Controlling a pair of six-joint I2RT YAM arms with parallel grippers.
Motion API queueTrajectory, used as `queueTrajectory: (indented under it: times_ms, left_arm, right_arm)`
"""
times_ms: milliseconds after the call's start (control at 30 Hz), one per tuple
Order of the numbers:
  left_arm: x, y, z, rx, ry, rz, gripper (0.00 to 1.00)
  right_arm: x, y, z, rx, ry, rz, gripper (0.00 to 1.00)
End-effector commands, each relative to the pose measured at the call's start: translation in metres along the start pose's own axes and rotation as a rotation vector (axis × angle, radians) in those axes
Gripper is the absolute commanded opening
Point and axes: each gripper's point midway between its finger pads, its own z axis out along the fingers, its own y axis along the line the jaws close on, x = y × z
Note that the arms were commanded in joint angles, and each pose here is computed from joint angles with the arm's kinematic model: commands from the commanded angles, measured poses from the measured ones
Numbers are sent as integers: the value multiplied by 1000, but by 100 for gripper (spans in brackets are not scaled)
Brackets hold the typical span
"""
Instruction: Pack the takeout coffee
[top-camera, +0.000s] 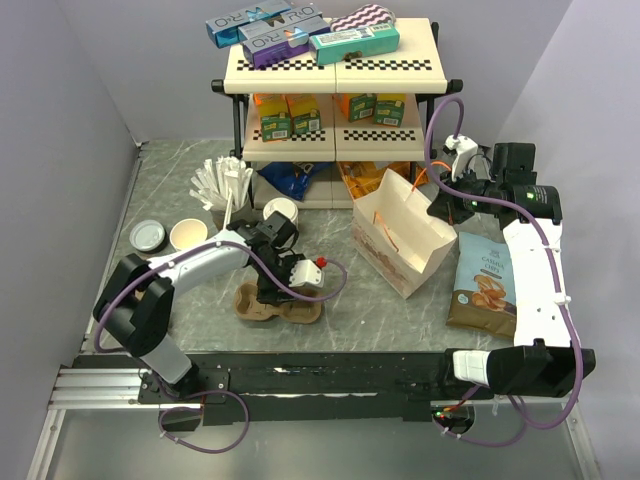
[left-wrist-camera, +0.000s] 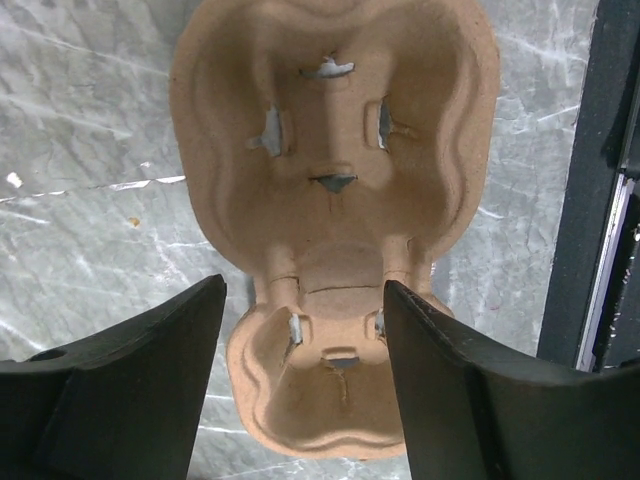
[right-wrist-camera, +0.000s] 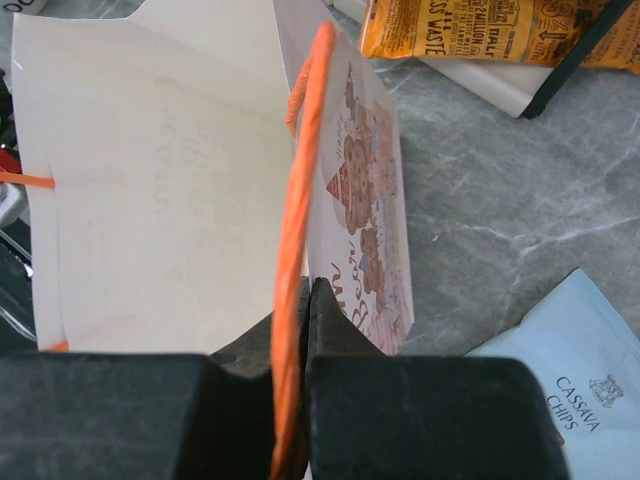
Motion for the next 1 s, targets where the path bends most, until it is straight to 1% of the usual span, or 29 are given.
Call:
queueTrajectory:
  times_ms: [0, 333, 400, 533, 633, 800, 967]
  left_arm:
    - [-3, -3, 4, 47, -21, 46, 68]
    - [1, -11, 7, 93, -8, 33, 59]
    - [2, -11, 7, 82, -4, 29, 59]
    - [-5, -5, -5, 10, -33, 47, 66]
    - [-6, -3, -13, -36, -44, 68, 69]
    - [-4, -8, -18, -47, -51, 77, 68]
    - [-8, -16, -13, 12, -73, 62, 61]
  right_arm:
    - [-15, 3, -8, 10, -53, -50, 0]
    - [-12, 0, -5, 16, -44, -52, 0]
    - [-10, 0, -4, 16, -41, -50, 0]
    - [-9, 0, -3, 13, -36, -49, 0]
    - [-10, -1, -3, 13, -36, -49, 0]
    - [-13, -2, -2, 12, -40, -42, 0]
    - [-12, -2, -1, 9, -37, -38, 0]
